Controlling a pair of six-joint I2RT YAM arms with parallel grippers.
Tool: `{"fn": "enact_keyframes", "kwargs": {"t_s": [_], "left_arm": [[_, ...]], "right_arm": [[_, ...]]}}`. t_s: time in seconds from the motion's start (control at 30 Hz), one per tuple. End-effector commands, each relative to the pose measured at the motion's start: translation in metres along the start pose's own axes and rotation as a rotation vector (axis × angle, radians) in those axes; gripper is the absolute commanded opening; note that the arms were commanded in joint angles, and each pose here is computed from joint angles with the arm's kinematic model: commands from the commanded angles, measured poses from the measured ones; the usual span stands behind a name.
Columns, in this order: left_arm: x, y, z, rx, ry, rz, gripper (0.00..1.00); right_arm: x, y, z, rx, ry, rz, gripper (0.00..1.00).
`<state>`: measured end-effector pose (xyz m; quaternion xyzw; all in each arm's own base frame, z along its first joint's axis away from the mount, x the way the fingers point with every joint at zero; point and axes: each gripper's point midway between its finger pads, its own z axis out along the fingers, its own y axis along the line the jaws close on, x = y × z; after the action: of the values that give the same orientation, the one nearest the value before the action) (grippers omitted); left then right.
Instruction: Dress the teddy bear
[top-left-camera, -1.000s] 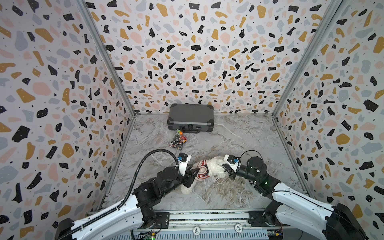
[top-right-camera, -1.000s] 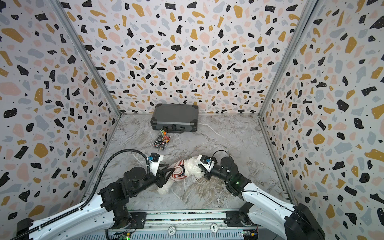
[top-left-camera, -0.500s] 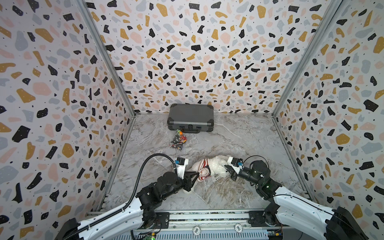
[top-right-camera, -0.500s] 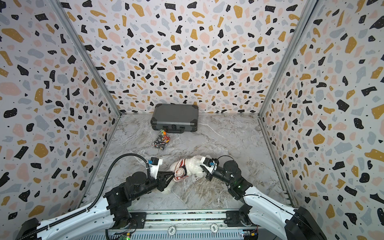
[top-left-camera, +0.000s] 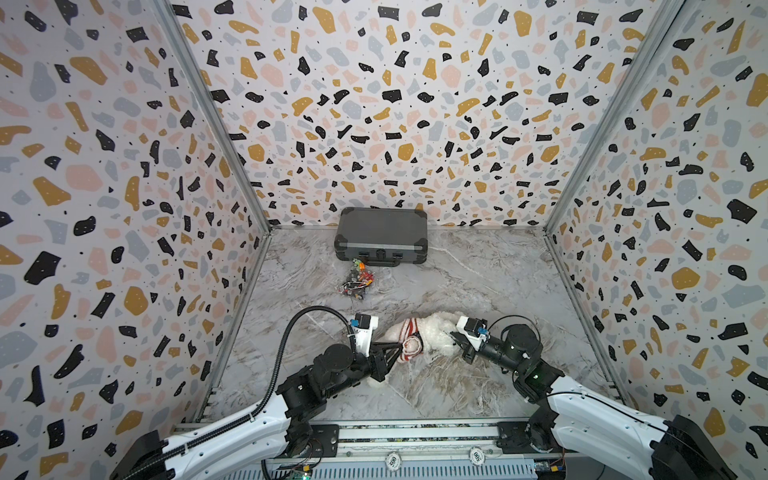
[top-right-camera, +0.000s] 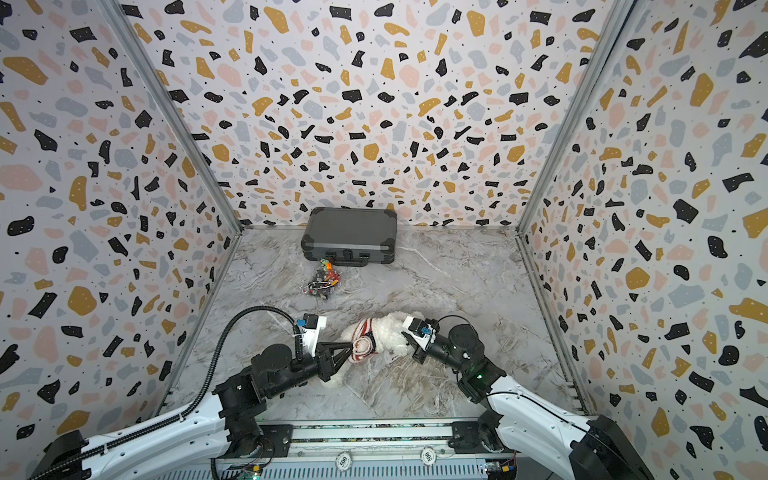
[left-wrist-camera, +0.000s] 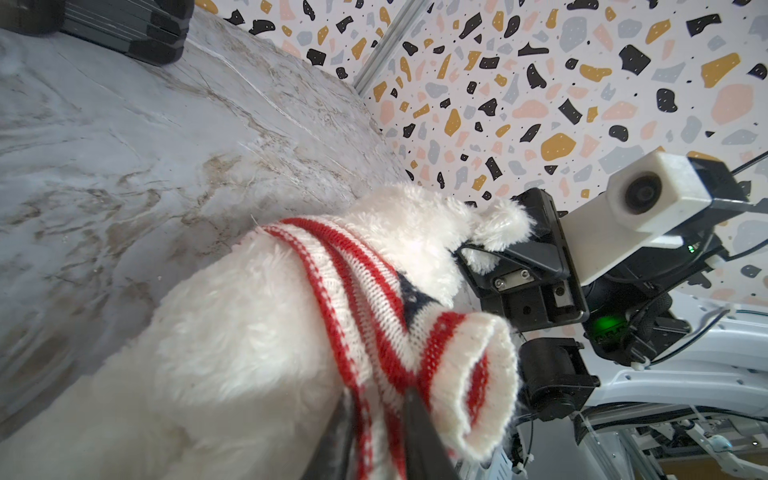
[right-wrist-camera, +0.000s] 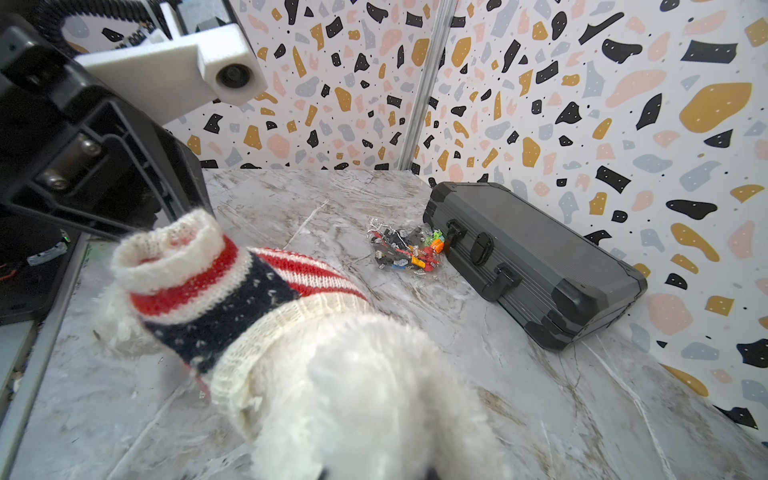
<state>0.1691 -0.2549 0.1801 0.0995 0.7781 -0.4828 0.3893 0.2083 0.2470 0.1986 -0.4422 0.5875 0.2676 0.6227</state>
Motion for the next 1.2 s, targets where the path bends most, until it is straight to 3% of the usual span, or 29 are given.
{"fn": "enact_keyframes", "kwargs": {"t_s": [0.0, 0.13, 0.6, 0.87, 1.07, 1.17], "left_arm": [[-0.005, -0.006, -0.002, 0.040, -0.030, -0.007, 0.09], [-0.004, 0.001, -0.003, 0.009, -0.036, -0.017, 0.00], [0.028, 0.050, -0.008, -0.182, 0.043, -0.026, 0.00], [0.028, 0.063, -0.014, -0.236, 0.018, -0.022, 0.00], [0.023, 0.059, -0.013, -0.224, 0.003, -0.014, 0.00], [0.021, 0.045, -0.007, -0.151, 0.005, -0.002, 0.00]], "right_arm": [[-0.020, -0.010, -0.003, 0.047, -0.067, -0.033, 0.00], [-0.021, -0.012, -0.006, 0.068, -0.080, -0.035, 0.00], [-0.009, -0.048, -0.023, 0.280, -0.049, 0.060, 0.00], [0.002, -0.061, -0.027, 0.311, -0.026, 0.129, 0.00], [0.001, -0.062, -0.026, 0.309, -0.029, 0.135, 0.00], [0.000, -0.058, -0.025, 0.286, -0.035, 0.134, 0.00]]}}
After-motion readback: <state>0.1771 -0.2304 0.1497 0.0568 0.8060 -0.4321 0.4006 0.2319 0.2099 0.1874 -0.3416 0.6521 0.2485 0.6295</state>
